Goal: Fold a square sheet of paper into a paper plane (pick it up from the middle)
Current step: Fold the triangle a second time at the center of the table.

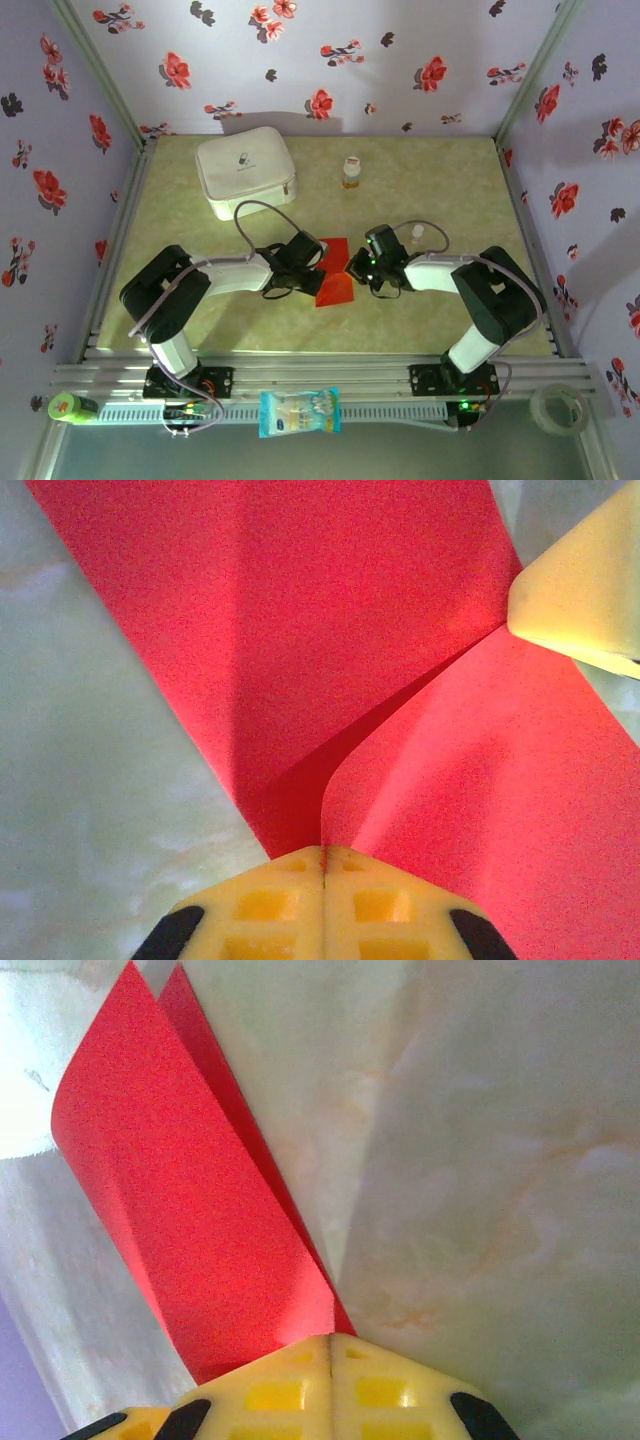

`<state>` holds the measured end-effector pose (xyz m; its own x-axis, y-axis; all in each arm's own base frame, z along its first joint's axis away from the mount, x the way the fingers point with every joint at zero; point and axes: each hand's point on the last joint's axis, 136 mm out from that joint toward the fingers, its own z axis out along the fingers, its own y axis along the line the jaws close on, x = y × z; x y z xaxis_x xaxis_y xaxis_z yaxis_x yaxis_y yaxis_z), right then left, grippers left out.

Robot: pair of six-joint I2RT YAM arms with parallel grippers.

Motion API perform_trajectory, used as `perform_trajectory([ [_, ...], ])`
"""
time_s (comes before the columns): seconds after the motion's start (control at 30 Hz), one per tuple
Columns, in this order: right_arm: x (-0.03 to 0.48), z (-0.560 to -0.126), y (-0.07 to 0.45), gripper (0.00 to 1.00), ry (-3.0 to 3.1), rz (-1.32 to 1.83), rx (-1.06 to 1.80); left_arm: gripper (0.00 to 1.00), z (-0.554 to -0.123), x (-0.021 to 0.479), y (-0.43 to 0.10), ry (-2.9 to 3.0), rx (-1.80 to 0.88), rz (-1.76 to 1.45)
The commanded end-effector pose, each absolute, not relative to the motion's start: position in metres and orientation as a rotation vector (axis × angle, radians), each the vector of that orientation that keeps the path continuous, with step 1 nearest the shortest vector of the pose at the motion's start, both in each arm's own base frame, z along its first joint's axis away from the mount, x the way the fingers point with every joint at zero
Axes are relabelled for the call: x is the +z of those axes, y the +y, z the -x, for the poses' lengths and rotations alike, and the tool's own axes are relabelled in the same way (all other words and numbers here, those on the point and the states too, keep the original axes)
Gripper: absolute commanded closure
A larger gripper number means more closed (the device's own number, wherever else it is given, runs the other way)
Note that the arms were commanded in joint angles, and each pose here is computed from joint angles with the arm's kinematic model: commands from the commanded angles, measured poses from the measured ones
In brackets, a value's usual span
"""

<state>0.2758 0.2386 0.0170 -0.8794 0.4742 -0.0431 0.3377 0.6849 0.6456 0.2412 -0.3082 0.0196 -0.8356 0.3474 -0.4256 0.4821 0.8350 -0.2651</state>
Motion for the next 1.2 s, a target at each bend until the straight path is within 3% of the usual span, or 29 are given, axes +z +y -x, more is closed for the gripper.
perform_trajectory([
  [0.0,0.01,-0.276,0.207,1.0,2.673,-0.718,0.78,1.0,-0.228,0.0,-0.287,2.732,-0.432,-0.644],
  [0.3,0.067,-0.272,0.257,0.97,2.635,-0.446,1.119,1.0,-0.229,0.001,-0.288,2.729,-0.436,-0.64],
  [0.7,0.035,-0.256,0.289,0.98,2.725,-0.438,1.187,1.0,-0.229,0.002,-0.288,2.73,-0.438,-0.643],
  [1.17,0.006,-0.252,0.266,1.0,2.783,-0.524,1.006,1.0,-0.228,0.003,-0.287,2.728,-0.438,-0.644],
])
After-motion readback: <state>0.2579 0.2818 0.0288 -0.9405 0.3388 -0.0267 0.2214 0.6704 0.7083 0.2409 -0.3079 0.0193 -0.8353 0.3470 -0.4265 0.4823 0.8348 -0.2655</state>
